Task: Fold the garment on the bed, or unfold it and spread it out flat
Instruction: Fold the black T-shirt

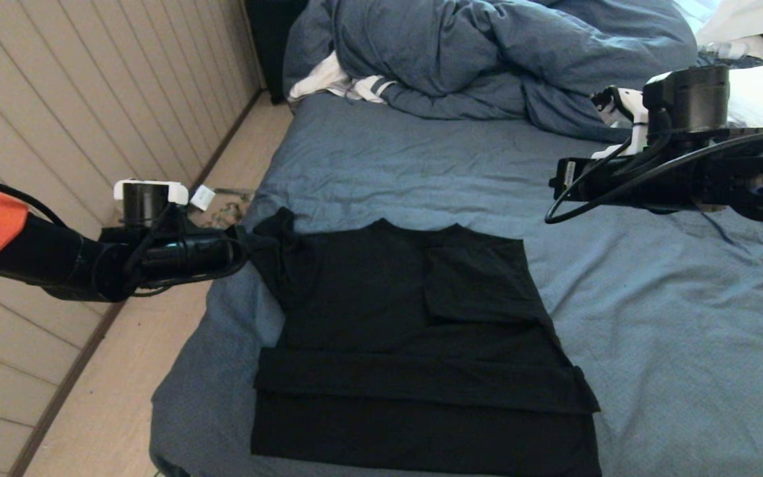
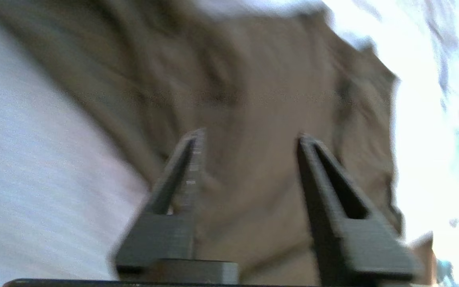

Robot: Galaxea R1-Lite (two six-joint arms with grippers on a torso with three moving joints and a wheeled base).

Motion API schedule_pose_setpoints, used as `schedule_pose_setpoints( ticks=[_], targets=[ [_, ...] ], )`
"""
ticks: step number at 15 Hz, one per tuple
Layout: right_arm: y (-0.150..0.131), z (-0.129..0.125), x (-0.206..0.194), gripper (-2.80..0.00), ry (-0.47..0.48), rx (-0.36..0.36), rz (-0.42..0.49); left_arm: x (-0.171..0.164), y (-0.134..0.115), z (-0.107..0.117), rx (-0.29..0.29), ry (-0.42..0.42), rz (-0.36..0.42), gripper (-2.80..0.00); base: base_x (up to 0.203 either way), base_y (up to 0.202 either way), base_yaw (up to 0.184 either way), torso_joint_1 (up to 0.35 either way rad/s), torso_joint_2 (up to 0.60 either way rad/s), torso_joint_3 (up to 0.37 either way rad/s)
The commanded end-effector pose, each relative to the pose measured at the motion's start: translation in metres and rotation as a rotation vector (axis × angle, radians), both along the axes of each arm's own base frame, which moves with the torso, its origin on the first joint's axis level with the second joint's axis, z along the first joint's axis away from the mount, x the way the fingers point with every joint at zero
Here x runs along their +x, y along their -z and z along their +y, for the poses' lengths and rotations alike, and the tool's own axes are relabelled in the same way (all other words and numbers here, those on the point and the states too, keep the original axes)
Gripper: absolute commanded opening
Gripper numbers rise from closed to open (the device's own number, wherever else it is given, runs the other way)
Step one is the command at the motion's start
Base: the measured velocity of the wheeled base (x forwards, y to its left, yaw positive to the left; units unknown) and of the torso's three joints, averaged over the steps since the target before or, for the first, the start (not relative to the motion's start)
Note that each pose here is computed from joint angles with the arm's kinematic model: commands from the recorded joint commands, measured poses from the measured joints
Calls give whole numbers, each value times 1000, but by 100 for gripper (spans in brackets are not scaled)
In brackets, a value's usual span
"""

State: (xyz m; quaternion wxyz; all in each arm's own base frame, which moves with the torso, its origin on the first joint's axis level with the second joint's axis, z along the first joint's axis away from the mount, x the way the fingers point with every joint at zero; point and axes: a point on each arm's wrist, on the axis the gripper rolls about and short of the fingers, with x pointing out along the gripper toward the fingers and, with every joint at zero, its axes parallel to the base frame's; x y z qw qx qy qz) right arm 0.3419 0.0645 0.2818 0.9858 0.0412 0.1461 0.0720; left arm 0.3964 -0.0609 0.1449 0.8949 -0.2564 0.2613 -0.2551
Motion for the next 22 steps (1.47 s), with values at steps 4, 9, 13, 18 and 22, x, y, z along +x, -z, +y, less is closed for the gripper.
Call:
schedule_pose_setpoints(
  ticks=[4, 9, 13, 18, 22],
  targets=[
    [10, 4, 6, -280, -8, -6, 29, 34, 27, 28, 4, -71, 25, 0, 0, 0, 0, 0, 0, 0],
    [15, 4, 9, -280, -10, -9, 43, 51, 47, 38, 31, -139, 45, 0, 0, 0, 0, 0, 0, 0],
    [16, 5, 11, -280, -10, -9, 44, 63, 64, 38, 36, -142, 66, 0, 0, 0, 0, 0, 0, 0],
    [13, 3, 10, -280, -5, -7, 34, 67, 61, 37, 33, -146, 51, 0, 0, 0, 0, 0, 0, 0],
    [12, 3, 11, -280, -7, -6, 32, 68, 54, 35, 28, -142, 48, -280, 0, 0, 0, 0, 0, 0]
  ],
)
